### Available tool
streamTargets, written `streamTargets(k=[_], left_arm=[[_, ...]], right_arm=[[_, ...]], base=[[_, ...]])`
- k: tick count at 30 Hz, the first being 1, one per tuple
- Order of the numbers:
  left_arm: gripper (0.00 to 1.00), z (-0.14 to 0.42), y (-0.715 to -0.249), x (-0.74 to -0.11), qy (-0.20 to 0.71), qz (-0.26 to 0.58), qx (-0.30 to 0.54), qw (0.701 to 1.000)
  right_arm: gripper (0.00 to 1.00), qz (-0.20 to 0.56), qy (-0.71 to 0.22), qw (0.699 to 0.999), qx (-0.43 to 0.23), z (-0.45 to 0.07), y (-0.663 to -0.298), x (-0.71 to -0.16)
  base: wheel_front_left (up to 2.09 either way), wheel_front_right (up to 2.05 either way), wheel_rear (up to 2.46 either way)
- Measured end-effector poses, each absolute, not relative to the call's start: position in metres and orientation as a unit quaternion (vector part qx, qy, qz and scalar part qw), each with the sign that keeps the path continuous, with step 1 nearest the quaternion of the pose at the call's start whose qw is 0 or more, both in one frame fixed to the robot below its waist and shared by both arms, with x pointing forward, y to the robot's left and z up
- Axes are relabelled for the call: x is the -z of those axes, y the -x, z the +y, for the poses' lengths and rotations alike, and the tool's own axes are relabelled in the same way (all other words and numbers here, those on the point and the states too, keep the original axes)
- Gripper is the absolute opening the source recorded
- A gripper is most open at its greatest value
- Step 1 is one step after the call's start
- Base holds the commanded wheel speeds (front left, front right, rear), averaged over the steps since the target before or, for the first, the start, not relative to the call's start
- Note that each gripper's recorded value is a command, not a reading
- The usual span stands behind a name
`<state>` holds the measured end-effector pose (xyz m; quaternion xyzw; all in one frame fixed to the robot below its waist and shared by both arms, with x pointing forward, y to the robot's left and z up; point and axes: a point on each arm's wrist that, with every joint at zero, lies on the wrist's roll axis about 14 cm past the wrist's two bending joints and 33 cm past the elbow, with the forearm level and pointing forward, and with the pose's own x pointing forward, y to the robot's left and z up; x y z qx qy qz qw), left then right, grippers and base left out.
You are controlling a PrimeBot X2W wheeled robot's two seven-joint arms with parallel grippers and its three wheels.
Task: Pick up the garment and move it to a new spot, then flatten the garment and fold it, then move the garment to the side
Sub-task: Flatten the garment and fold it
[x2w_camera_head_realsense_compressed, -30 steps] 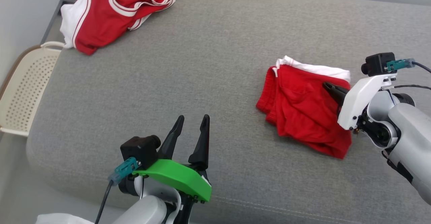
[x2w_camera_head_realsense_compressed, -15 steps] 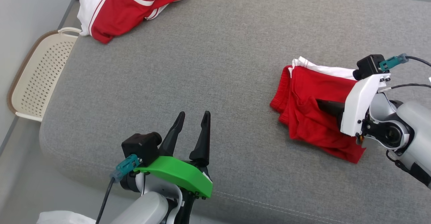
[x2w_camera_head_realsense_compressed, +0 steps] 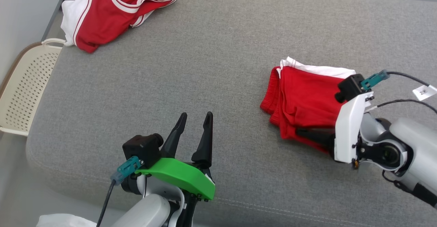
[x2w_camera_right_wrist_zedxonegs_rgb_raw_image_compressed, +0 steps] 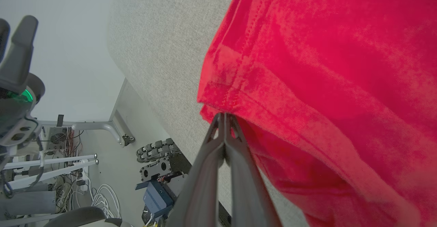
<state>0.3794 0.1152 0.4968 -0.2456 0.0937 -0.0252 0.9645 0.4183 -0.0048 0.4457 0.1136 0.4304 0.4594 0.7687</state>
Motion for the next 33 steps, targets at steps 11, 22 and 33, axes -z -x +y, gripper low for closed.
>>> streamTargets(k=[11, 22, 33], left_arm=[[1.0, 0.114, -0.379, -0.5, 0.242, 0.09, 0.031, 0.966], [1.0, 0.11, -0.369, -0.508, 0.243, 0.084, 0.04, 0.966], [1.0, 0.096, -0.364, -0.517, 0.243, 0.079, 0.064, 0.965]], right_arm=[[0.0, 0.433, -0.13, 0.756, -0.473, 0.018, -0.386, -0.429], [0.0, 0.326, -0.137, 0.799, -0.486, 0.007, -0.395, -0.485], [0.0, 0.24, -0.141, 0.872, -0.402, -0.043, -0.435, -0.501]], base=[[0.0, 0.0, 0.0], [0.0, 0.0, 0.0], [0.0, 0.0, 0.0]])
